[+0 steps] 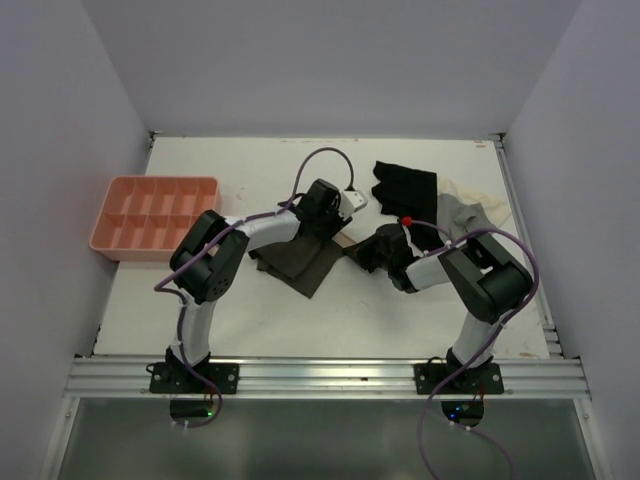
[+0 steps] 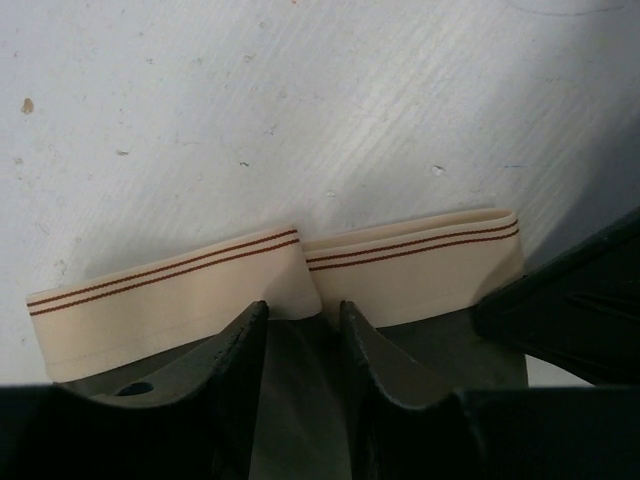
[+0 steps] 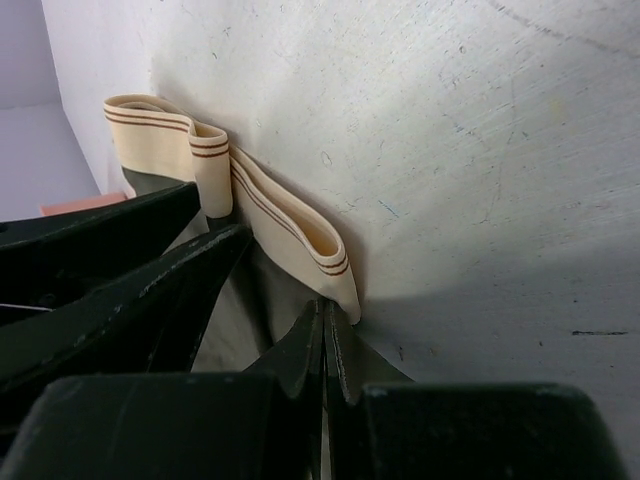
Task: Roll the underwear
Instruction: Fold the underwear
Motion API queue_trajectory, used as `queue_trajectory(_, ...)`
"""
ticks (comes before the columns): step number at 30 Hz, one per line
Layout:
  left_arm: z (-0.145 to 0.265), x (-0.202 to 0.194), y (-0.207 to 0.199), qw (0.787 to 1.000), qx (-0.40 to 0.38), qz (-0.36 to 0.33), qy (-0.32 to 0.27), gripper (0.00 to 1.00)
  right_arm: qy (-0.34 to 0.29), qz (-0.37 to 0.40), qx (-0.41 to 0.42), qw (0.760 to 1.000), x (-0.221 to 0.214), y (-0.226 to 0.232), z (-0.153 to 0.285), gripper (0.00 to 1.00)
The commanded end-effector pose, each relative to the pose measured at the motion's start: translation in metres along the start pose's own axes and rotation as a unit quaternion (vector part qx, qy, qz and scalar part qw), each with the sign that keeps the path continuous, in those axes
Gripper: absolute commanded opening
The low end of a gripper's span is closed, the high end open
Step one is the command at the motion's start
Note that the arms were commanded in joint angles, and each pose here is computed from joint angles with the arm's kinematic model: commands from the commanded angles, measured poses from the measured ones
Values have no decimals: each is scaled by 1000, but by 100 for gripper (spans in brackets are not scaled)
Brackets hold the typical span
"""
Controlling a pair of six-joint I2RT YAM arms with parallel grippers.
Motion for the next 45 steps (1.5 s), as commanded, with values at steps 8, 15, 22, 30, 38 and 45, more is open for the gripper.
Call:
queue_trajectory(8, 9, 24, 14, 1000, 21, 0, -21, 5, -23, -11, -18, 1000, 8, -20, -2, 0)
queue_trajectory(15, 36, 43, -8, 998, -13, -11, -54, 0, -18, -21, -14, 1000, 7, -25, -4, 0)
queue_trajectory(22, 50, 51, -21, 997, -35, -4, -64, 0, -17, -24, -5, 1000, 7, -21, -3, 0)
queue_trajectory(30, 43, 49, -37, 996, -70, 1, -59, 0, -17, -23, 3, 1000, 7, -16, 0, 0)
queue_trajectory(38, 14, 26, -39, 997, -69, 14, -28, 0, -19, -5, 22, 1000, 6, 2, 18, 4)
queue_trajectory(45, 3, 14, -29, 996, -77, 39, -20, 0, -59, 24, 35, 997, 19, 21, 39, 8)
Point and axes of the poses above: each gripper's point midway between its finger pads, its own z axis back along the fingers, its own y axis along the line the jaws close on, x = y × z, the point moved 1 cm from there along z, back along the fingers, and after that the axes turned 14 degrees about -z, right-handed, at the moved point
